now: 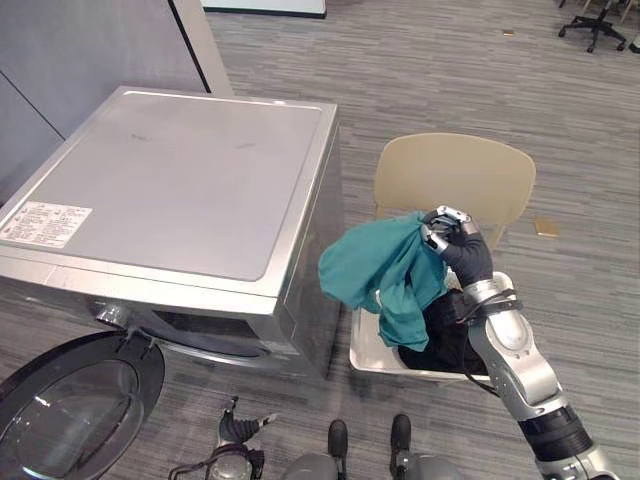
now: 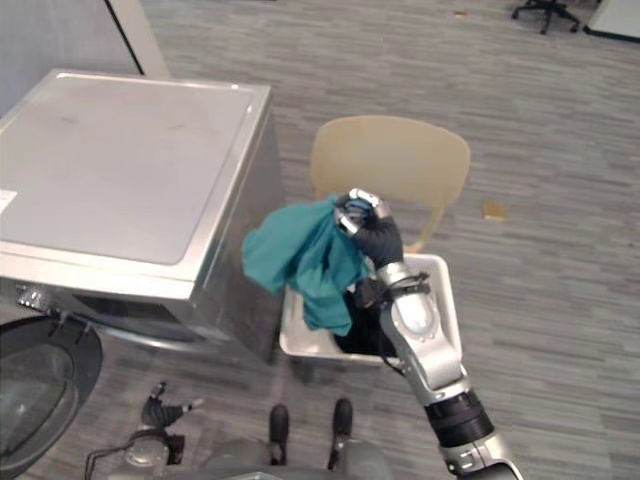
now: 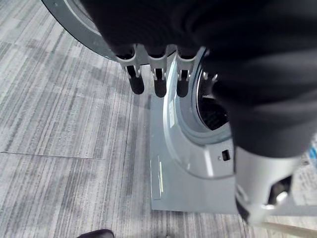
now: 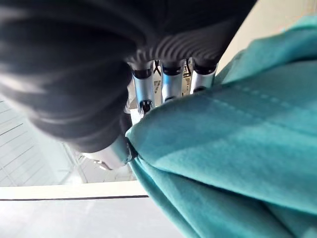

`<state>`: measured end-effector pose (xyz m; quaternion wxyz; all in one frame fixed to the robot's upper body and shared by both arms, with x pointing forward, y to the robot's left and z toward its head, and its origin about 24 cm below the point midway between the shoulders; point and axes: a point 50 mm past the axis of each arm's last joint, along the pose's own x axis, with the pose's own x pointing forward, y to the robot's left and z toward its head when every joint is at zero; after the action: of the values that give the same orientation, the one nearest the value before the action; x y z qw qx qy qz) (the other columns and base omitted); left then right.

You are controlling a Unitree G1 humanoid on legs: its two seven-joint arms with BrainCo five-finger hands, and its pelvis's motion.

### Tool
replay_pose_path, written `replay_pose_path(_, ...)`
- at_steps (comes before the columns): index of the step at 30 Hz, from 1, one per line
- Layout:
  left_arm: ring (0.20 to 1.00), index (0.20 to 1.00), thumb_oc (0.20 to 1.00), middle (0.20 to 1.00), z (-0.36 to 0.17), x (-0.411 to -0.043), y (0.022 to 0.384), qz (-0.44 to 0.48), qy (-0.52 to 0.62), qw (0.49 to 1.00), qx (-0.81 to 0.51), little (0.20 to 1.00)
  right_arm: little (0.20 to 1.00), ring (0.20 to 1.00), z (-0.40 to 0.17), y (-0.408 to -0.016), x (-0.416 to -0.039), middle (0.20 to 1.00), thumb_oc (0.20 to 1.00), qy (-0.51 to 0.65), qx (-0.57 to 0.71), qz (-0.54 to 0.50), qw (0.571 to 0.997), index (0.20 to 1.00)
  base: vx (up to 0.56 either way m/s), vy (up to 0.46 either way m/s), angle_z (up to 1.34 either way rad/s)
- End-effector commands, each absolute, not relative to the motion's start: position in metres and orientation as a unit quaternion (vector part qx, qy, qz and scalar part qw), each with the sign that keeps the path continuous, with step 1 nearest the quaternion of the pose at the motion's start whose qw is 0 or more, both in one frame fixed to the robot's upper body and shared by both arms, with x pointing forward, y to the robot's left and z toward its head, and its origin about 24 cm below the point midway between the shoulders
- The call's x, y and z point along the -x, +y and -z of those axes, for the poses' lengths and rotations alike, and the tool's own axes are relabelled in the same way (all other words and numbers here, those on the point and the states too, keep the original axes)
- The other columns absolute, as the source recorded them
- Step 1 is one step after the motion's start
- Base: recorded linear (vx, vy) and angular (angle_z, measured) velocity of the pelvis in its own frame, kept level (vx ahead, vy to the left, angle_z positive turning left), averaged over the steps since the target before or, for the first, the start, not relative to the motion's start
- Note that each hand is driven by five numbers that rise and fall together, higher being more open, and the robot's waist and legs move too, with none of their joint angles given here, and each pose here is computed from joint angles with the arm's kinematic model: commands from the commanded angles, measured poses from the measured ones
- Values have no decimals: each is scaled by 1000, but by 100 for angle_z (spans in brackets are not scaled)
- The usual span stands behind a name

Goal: Grab the laundry basket,head to the washer,open it,put in the laundry and shut it.

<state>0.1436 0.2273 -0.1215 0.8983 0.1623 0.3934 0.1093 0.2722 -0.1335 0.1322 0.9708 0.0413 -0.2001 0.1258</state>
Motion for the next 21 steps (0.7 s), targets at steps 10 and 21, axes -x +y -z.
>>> replay_pose_path(10, 1000, 1000, 1000, 1000, 44, -211, 212, -57, 167, 973, -150, 1000, 200, 200, -186, -138, -266, 200, 200, -336, -65, -104, 934, 200, -243, -212, 71)
replay_pose_path(21, 1000, 1000, 1000, 1000, -43, -242, 149, 120, -68, 970, -202, 1000, 200, 200, -191, -124, -255, 200, 200, -350, -85, -157, 919, 200, -128, -12, 87)
